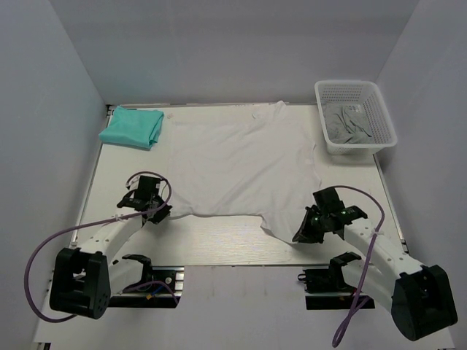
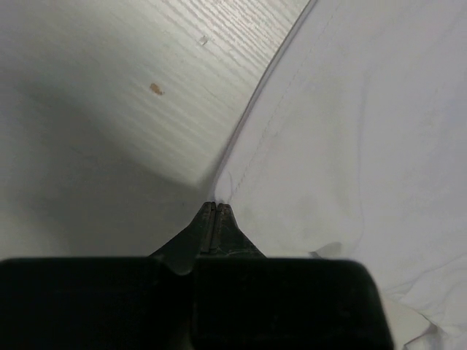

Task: Fold and stack the t-shirts
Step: Grap the side of the flattened tshirt closest away from the robot with both arms

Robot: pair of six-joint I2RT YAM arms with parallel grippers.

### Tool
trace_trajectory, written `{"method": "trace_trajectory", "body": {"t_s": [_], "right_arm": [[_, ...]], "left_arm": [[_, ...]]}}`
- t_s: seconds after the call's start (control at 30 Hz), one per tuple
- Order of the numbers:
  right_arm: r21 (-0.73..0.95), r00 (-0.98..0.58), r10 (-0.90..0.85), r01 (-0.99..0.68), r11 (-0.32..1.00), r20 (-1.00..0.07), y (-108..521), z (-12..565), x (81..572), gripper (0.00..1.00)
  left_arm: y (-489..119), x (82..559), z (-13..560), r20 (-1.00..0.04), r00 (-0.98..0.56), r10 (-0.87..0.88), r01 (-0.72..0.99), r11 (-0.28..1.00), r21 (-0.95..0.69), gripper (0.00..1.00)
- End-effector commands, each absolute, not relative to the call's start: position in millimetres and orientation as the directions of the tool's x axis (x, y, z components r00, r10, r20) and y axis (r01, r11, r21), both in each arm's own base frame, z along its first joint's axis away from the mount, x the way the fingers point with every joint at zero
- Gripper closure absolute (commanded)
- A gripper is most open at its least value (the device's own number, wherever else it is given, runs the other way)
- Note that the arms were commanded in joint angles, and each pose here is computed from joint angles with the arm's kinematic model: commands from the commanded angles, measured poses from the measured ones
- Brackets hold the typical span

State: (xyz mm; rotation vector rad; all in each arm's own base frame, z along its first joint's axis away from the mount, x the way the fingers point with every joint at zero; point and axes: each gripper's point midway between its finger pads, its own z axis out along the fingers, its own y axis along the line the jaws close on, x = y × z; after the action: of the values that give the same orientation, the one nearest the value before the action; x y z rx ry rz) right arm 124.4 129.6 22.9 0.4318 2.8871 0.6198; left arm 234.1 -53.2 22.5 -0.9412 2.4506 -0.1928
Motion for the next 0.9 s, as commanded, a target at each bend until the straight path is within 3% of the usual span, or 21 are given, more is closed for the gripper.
{"method": "trace_trajectory", "body": {"t_s": [0.0, 0.2, 0.27, 0.47, 0.87], "right_arm": [[0.47, -0.946, 0.314, 0.239, 0.85, -0.086, 135.9, 46.5, 122.2, 1.0], [0.525, -0.936, 0.328, 0.217, 0.823, -0.128, 149.2, 62.8, 147.3, 1.0], [0.541, -0.911, 0.365, 0.212, 0.814, -0.192, 151.1, 78.0, 169.7, 1.0], [0.534, -0.814, 0.445, 0.203, 0.821, -0.373, 142.4, 128.5, 229.3, 1.0], [0.53, -0.698, 0.511, 0.218, 0.819, -0.502, 127.7, 157.5, 317.2, 1.0]], "left_arm": [[-53.0, 226.9, 43.4, -0.414, -0.641, -0.646, -0.571, 0.762, -0.306, 1.0], [-75.3, 249.2, 69.2, -0.422, -0.65, -0.632, -0.47, 0.77, -0.431, 1.0], [-79.4, 261.5, 78.2, -0.435, -0.638, -0.635, -0.45, 0.767, -0.458, 1.0], [-77.5, 289.0, 88.7, -0.451, -0.636, -0.627, -0.47, 0.777, -0.418, 1.0], [-64.5, 349.8, 114.9, -0.546, -0.544, -0.637, -0.507, 0.768, -0.391, 1.0]]}}
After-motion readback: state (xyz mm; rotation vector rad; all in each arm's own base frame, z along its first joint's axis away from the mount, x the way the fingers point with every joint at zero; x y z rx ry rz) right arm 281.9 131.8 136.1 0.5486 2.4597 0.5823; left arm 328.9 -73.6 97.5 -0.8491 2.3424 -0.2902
